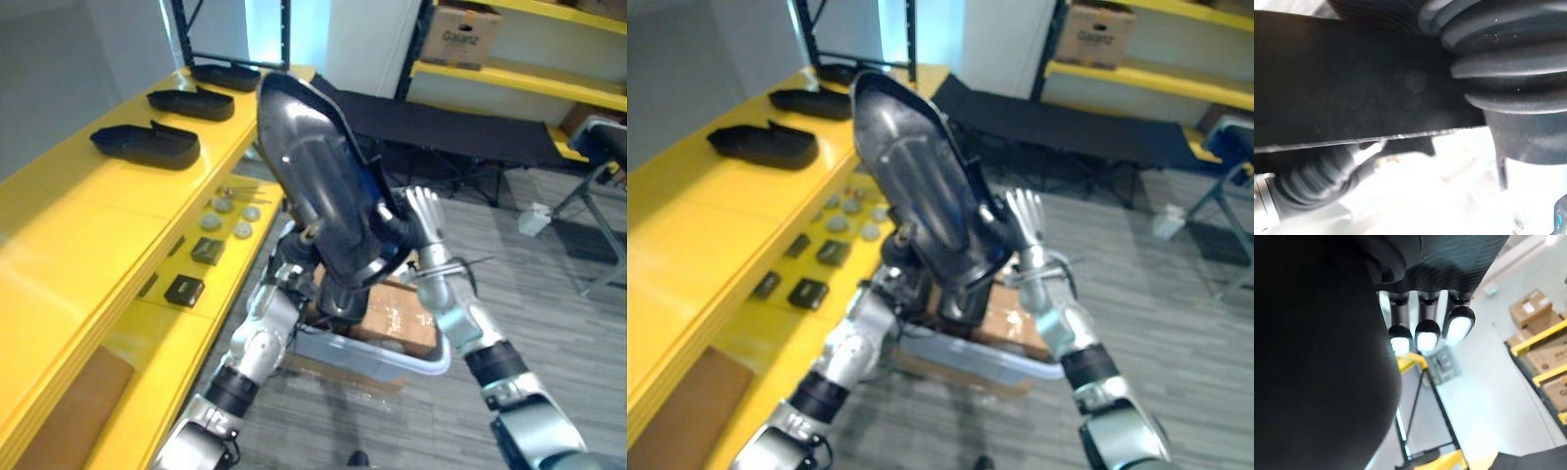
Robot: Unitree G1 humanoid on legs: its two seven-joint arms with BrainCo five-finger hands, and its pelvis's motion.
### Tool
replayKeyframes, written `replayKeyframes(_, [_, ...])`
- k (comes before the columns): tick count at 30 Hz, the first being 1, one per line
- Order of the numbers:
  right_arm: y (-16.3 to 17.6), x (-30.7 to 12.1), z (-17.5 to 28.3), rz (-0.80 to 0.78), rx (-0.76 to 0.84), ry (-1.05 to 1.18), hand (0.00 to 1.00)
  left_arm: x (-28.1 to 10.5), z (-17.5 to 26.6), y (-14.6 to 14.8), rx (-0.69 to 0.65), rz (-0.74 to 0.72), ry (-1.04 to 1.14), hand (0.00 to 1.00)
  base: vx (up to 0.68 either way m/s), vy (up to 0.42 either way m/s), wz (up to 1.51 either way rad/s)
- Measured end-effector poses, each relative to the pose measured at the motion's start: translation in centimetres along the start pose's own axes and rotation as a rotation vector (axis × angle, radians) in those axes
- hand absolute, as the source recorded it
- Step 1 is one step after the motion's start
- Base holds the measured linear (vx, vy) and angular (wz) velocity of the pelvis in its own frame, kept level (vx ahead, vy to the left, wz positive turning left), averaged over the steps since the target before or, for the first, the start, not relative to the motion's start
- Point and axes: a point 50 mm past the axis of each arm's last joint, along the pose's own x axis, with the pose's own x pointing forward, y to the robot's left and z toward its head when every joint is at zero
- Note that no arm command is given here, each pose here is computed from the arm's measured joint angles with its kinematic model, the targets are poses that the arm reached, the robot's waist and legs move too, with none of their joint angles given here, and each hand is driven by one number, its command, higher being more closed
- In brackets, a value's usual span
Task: Walk over and take plastic housings, then place them on the shelf
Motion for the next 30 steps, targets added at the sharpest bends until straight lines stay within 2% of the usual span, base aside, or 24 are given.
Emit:
replayKeyframes(7, [0.0, 0.0, 0.0, -0.002, 0.0, 0.0, 1.0, 0.1, 0.0, -0.3, 0.005, -0.003, 0.0, 0.0, -0.02, 0.017, 0.0])
replayKeyframes(14, [-0.1, 0.0, -0.1, -0.011, 0.003, 0.002, 1.0, 0.1, 0.2, -0.6, 0.227, 0.059, 0.012, 0.0, 0.0, 0.005, 0.0])
replayKeyframes(15, [-0.1, -0.1, -0.2, -0.01, 0.003, 0.005, 1.0, 0.1, 0.2, -0.6, 0.275, 0.074, 0.012, 1.0, 0.0, 0.0, 0.0])
replayKeyframes(23, [-0.3, -0.2, 0.1, -0.034, 0.019, -0.027, 1.0, -0.7, 0.8, 1.2, 0.464, 0.211, 0.001, 1.0, 0.0, 0.0, 0.0])
replayKeyframes(30, [-1.3, 0.3, 2.3, -0.076, 0.024, -0.165, 1.0, -1.9, 1.3, 2.4, 0.498, 0.303, -0.02, 1.0, 0.0, 0.0, 0.0])
